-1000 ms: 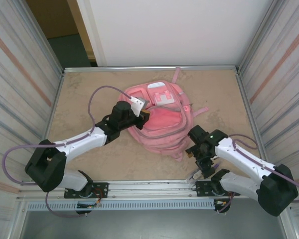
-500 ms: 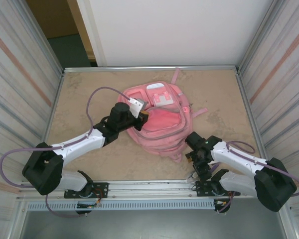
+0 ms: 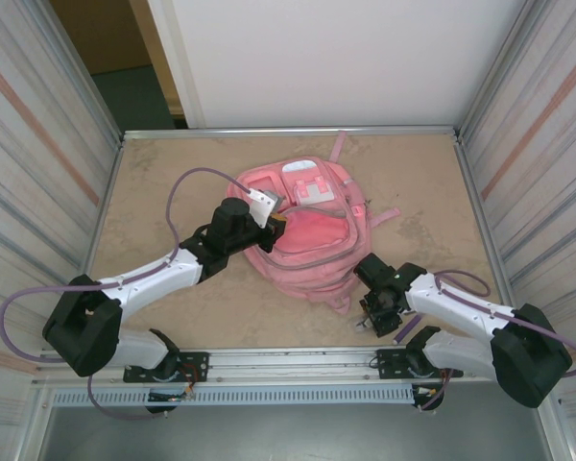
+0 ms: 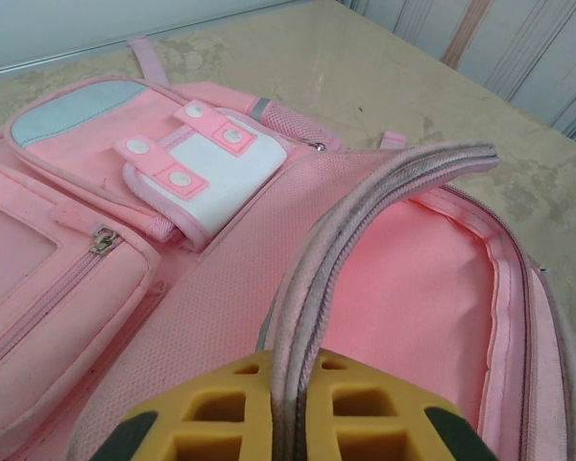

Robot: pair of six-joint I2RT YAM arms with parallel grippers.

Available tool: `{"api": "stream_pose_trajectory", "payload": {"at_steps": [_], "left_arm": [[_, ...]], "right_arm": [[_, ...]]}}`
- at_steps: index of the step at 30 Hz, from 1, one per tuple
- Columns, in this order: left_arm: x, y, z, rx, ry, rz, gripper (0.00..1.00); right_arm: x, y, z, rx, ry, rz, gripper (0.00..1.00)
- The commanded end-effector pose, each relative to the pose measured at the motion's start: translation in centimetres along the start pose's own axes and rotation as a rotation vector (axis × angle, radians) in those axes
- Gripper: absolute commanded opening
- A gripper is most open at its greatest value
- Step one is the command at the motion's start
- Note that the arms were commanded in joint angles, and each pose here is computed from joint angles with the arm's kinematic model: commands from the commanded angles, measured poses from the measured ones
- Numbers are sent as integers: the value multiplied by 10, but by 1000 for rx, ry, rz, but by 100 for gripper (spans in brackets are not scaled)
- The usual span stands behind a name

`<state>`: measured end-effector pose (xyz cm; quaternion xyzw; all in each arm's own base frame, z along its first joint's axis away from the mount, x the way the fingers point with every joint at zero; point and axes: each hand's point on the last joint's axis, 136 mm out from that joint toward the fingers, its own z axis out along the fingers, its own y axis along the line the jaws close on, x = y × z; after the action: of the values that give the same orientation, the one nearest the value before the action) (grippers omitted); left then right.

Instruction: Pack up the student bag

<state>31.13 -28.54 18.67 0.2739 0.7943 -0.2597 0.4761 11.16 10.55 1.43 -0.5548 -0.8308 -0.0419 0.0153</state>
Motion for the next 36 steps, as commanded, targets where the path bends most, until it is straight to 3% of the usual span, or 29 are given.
{"api": "stream_pose_trajectory", "payload": {"at_steps": [1,10,17,21,28,32,36], "left_arm": [[-20,-4,-10,-2,-62,3,0],[-20,-7,-6,17,-66,-12,0],[-33,-16,-11,43,-110,-10,0],[-35,-21,-13,74,-121,-36,0],[-37,-29,-12,119,-135,-72,0],[-33,-32,-7,132,-129,-88,0],[-29,-30,-6,125,-119,-87,0]], "right_arm": [[-1,10,-12,-39,-24,1,46],[13,55,-66,-197,-1,-62,46],[39,147,-135,-441,59,-136,47],[50,196,-151,-526,87,-141,48],[80,241,-122,-498,180,-135,49],[93,249,-111,-469,224,-154,61],[86,238,-113,-447,192,-166,70]]}}
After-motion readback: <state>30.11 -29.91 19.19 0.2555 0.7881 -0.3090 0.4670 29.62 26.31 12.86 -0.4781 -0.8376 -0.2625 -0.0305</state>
